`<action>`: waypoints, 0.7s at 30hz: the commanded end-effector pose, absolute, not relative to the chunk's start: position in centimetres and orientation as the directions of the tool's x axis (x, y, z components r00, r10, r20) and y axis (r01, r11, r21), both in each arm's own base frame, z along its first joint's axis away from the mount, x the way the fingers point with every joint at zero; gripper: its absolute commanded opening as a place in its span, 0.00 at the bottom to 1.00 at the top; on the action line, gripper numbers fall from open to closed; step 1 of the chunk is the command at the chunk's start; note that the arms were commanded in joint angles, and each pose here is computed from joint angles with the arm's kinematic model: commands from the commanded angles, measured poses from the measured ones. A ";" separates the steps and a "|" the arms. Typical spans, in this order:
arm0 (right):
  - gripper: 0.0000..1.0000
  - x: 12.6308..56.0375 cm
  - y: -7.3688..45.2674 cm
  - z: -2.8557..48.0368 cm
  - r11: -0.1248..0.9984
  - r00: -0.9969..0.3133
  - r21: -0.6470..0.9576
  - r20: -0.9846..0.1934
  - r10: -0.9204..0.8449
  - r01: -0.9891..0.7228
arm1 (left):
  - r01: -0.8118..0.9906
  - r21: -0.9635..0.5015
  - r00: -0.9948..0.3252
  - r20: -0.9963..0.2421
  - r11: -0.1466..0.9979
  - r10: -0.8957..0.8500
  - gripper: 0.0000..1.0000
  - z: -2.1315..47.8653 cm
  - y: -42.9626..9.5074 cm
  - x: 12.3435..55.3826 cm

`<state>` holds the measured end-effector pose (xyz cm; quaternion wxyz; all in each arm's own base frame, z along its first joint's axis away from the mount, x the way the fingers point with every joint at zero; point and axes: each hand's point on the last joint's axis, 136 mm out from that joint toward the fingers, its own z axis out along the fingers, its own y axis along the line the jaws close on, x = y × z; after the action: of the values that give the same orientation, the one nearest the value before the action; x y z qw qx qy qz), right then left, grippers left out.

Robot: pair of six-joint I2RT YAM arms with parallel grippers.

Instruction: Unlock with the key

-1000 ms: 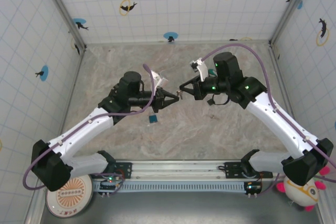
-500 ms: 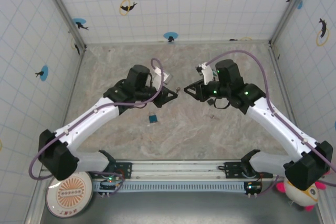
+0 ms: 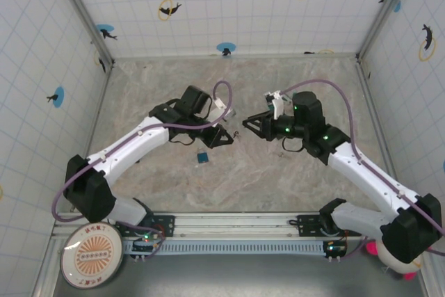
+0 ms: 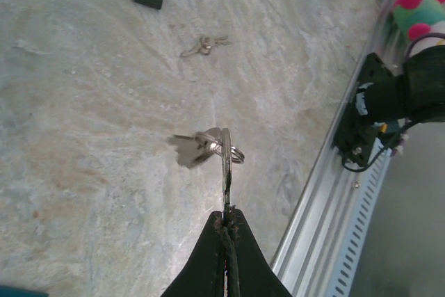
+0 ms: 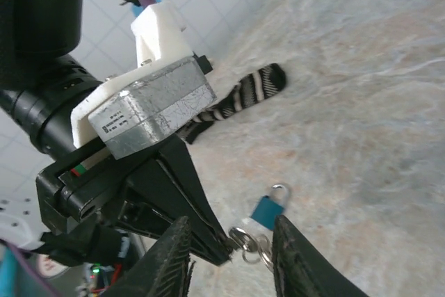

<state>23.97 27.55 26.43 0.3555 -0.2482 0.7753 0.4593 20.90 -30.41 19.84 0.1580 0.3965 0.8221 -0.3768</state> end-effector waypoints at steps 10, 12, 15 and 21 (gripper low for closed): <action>0.42 21.4 29.8 25.4 0.315 -0.641 0.579 -0.754 -0.142 -0.752 | 0.851 -0.478 -0.521 -0.712 0.220 0.471 0.00 26.0 -31.2 19.2; 0.37 21.2 29.9 25.6 0.307 -0.636 0.576 -0.758 -0.145 -0.758 | 0.850 -0.478 -0.522 -0.712 0.220 0.470 0.00 26.0 -31.2 19.2; 0.34 21.2 30.0 25.8 0.304 -0.633 0.574 -0.760 -0.148 -0.761 | 0.852 -0.479 -0.519 -0.713 0.214 0.471 0.00 26.1 -31.2 19.1; 0.28 20.9 29.9 25.6 0.301 -0.636 0.574 -0.751 -0.177 -0.762 | 0.846 -0.484 -0.528 -0.699 0.225 0.482 0.00 25.1 -31.0 18.9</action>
<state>21.21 29.71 25.15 0.2966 -0.2978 0.7575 0.4995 19.36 -31.08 24.17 0.1925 0.4241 0.7718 -0.4329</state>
